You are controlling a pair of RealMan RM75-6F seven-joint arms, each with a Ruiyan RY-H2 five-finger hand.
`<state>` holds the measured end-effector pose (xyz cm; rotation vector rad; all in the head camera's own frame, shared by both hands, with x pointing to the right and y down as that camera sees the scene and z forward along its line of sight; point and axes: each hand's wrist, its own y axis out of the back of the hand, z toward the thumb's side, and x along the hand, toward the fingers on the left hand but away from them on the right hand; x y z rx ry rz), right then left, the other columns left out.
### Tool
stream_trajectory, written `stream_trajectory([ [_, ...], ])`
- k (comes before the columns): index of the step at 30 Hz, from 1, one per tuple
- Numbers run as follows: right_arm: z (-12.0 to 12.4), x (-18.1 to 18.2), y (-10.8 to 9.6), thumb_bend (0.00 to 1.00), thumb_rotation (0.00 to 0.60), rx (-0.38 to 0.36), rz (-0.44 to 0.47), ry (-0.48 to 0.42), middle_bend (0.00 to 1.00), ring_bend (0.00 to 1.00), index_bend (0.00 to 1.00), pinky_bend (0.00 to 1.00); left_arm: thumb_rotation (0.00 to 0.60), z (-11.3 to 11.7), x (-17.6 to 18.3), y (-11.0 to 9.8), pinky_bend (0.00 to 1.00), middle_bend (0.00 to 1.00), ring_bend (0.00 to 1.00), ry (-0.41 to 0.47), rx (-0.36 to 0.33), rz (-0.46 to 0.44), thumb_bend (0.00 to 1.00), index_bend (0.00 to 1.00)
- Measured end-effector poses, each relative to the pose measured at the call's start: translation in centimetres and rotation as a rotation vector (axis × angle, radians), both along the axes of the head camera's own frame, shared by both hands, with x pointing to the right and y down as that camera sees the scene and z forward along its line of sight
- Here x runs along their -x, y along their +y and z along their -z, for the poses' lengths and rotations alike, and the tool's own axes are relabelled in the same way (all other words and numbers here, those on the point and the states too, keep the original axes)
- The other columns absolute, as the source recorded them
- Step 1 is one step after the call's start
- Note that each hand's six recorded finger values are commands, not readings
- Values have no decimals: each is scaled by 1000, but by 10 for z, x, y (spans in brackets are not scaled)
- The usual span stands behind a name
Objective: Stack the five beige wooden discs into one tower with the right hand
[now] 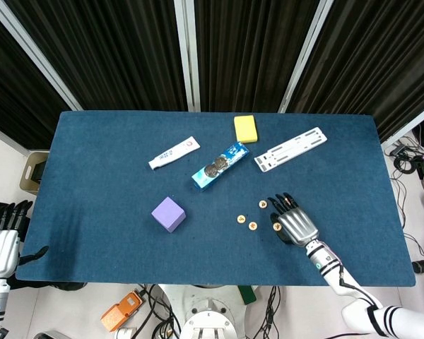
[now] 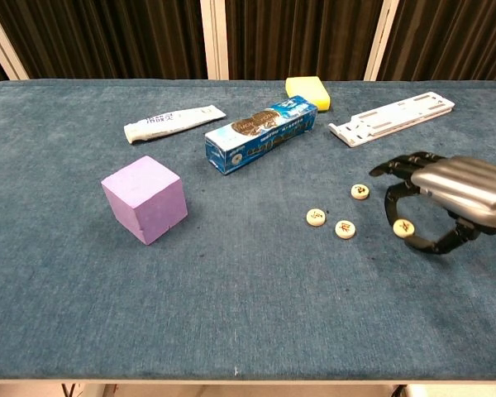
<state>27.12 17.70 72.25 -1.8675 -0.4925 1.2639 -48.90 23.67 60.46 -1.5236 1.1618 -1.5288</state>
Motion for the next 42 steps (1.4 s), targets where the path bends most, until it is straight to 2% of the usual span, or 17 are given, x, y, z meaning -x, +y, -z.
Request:
stream_trajectory([
  [5, 11, 19, -18, 530, 600, -19, -2, -57, 141, 31, 560, 81, 600, 0, 0, -1, 0, 76, 16, 1, -1, -2, 49, 89],
  [9, 11, 44, -29, 530, 600, -23, 36, -74, 141, 31, 558, 81, 600, -1, -1, 0, 0, 76, 16, 1, 2, -2, 49, 89],
  [18, -1, 89, -31, 530, 600, 3, 110, -60, 141, 31, 545, 81, 600, -3, 4, 4, 0, 76, 15, -2, 14, 13, 50, 89],
  [42, -9, 101, -30, 527, 600, 10, 125, -40, 142, 31, 480, 81, 600, -8, 8, 5, 0, 76, 15, 6, 20, 21, 49, 89],
])
